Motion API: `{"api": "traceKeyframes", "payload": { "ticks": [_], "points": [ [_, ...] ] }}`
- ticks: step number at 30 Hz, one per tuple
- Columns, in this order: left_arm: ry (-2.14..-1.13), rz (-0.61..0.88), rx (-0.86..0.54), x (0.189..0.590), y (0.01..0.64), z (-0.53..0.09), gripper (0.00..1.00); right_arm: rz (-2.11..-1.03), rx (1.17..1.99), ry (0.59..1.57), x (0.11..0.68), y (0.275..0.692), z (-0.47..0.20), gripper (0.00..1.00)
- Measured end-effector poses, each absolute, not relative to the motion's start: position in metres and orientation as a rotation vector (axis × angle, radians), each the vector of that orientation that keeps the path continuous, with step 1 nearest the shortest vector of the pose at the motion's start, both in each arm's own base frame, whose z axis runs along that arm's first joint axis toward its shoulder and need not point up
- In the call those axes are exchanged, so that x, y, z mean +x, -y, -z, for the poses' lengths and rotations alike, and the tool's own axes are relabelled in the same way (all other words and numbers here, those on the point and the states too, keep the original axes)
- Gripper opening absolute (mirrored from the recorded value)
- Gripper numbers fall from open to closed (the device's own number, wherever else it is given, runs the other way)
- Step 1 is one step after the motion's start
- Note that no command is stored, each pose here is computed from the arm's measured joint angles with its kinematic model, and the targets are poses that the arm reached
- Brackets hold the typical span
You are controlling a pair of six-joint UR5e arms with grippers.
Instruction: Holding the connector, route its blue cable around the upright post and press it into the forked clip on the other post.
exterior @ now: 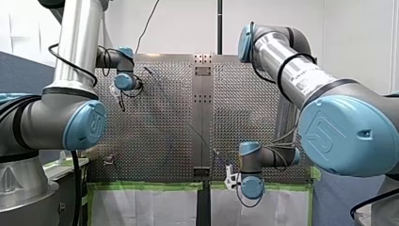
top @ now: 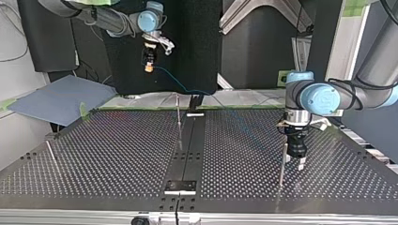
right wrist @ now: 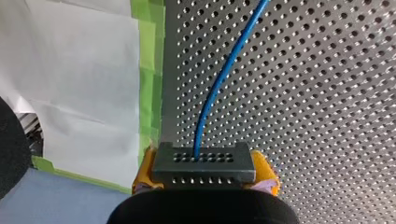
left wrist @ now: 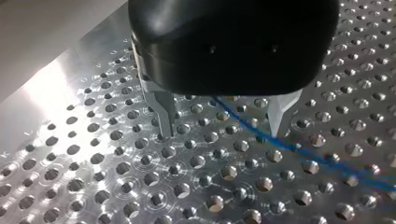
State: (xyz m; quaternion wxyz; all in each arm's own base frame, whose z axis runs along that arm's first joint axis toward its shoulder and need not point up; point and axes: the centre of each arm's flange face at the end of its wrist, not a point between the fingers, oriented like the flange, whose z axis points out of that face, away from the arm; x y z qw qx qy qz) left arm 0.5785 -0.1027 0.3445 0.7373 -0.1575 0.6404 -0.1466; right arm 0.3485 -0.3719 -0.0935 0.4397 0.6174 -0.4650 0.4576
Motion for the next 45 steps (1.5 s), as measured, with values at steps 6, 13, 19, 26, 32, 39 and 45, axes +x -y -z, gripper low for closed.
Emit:
{"api": "traceKeyframes", "payload": {
  "ticks": [6, 13, 19, 26, 32, 39, 45],
  "points": [
    [-1.408, 0.322, -0.346, 0.578, 0.103, -0.344, 1.00, -1.115, 1.531, 1.162, 0.342, 0.381, 0.115, 0.00],
    [-1.411, 0.321, -0.347, 0.578, 0.103, -0.344, 1.00, -1.103, 1.551, 1.172, 0.332, 0.385, 0.142, 0.00],
    [-1.412, 0.321, -0.347, 0.578, 0.103, -0.344, 1.00, -1.115, 1.600, 1.159, 0.328, 0.381, 0.163, 0.00],
    [-1.413, 0.321, -0.347, 0.578, 0.103, -0.344, 1.00, -1.145, 1.627, 1.141, 0.329, 0.378, 0.185, 0.00],
    [-1.413, 0.321, -0.347, 0.578, 0.103, -0.344, 1.00, -1.139, 1.645, 1.147, 0.325, 0.376, 0.201, 0.00],
    [-1.413, 0.320, -0.347, 0.578, 0.103, -0.343, 1.00, -1.132, 1.641, 1.150, 0.321, 0.381, 0.204, 0.00],
    [-1.415, 0.317, -0.350, 0.578, 0.102, -0.343, 1.00, -1.132, 1.626, 1.155, 0.318, 0.389, 0.198, 0.00]
  ]
}}
